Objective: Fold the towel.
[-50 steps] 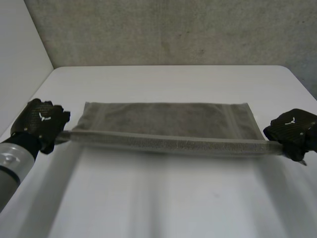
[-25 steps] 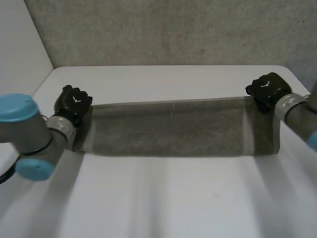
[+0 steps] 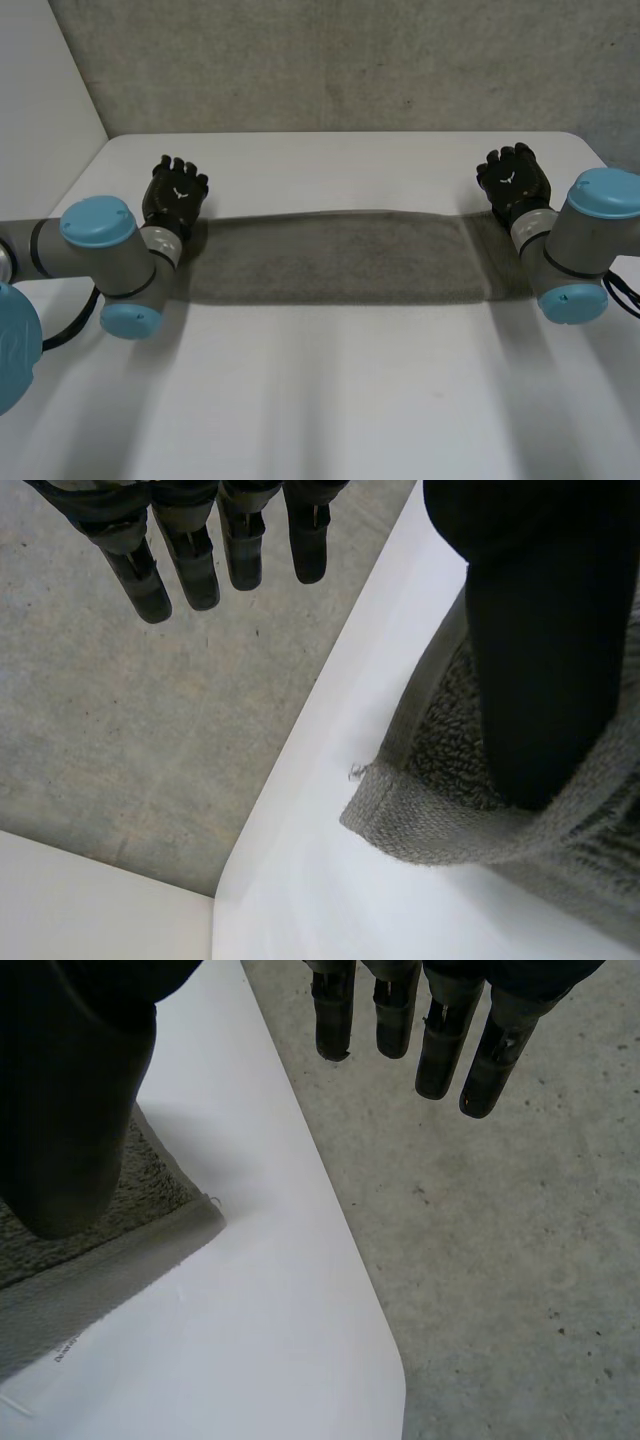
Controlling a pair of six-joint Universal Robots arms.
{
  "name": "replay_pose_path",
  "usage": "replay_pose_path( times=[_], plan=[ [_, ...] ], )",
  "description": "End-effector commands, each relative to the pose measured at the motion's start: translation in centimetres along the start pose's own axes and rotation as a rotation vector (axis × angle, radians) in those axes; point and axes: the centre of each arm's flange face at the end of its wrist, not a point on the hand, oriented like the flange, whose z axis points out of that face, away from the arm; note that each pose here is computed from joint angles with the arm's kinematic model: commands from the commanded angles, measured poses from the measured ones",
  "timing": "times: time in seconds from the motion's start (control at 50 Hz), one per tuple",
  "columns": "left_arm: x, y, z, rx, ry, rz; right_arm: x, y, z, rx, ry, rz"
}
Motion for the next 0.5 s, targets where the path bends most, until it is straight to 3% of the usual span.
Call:
replay_pose_path(
  times=[0.02,0.14,0.24,0.34,0.5],
  plan=[
    [-1.6,-1.8,-0.9,0.015,-0.016,-0.007,2.5,-2.7,-2.0,0.021,0.022,0.04],
    [-4.0,-3.9,-2.9,0.036,-0.036,-0.038,4.5,-4.4,-5.4,-0.001,-0.005,0.116],
    [-5.1,-4.7,-4.7,0.037,-0.035,-0.122,4.3,-4.6,-8.2,-0.087,-0.11,0.192],
    [-6.5,-4.3,-6.0,0.022,-0.042,-0.249,3.6,-2.6,-10.3,-0.21,-0.248,0.313],
    [-7.0,-3.2,-5.3,0.03,-0.025,-0.295,3.4,-0.6,-11.2,-0.229,-0.308,0.37]
  ],
)
